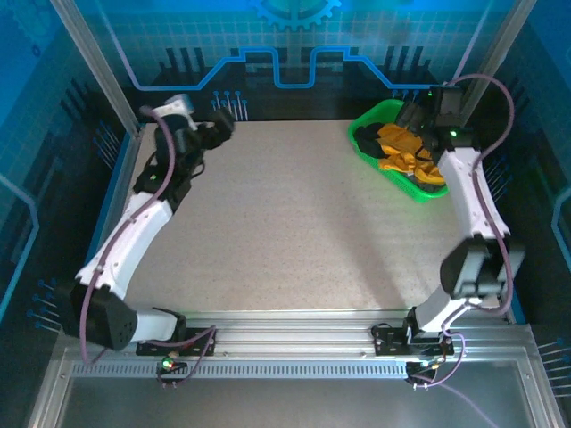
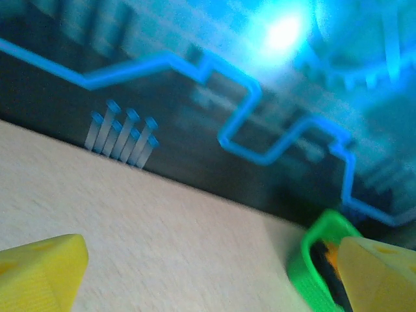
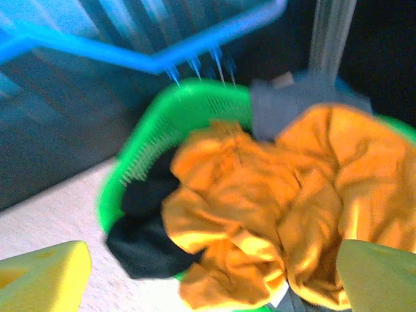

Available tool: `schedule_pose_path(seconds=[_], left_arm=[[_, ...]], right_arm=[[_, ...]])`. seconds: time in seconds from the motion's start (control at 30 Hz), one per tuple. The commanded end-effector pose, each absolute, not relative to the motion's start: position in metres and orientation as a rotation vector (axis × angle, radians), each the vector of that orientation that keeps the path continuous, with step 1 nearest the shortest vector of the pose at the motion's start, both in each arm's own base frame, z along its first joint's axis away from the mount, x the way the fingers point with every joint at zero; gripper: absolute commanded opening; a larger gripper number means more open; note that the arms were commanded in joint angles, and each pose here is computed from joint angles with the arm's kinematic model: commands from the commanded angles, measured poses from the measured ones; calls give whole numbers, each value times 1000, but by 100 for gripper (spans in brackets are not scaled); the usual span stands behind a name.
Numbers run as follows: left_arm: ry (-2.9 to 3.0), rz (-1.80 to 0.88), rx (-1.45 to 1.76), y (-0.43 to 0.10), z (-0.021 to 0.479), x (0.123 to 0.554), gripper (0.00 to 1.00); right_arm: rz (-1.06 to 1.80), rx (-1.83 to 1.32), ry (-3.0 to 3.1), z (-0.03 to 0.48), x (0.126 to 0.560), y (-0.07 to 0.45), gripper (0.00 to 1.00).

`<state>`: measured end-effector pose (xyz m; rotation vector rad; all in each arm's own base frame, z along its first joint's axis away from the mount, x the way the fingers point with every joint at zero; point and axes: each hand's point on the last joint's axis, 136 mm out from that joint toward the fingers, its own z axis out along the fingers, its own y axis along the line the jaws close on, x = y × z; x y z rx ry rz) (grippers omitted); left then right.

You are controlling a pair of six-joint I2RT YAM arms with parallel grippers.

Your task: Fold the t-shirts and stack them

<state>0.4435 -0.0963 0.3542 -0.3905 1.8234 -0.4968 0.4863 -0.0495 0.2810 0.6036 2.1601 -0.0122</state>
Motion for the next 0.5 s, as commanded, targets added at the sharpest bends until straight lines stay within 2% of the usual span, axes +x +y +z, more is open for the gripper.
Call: schedule_pose_path(seconds=[0.0,0.1,0.2,0.27,0.43,0.47], left_arm=[[2081,-617,-265,-160,316,421,99],[2110,-656,-166,-198,315,410,98],[2148,-707,-108,-223,304,398,90],[2166,-738,-100,-232,298,391,86],[2195,-765,-75,-244,286,376,79],[2197,-768,-76,-243,286,375,77]], right_arm=[[-78,781,2433,212,465,-76,96],[-68,812,2522,180,476,-89,94],[27,758,2596,153,496,-84,89],[76,726,2635,137,505,-77,85],[120,745,2658,113,515,-66,83],[120,772,2664,108,515,-68,80]])
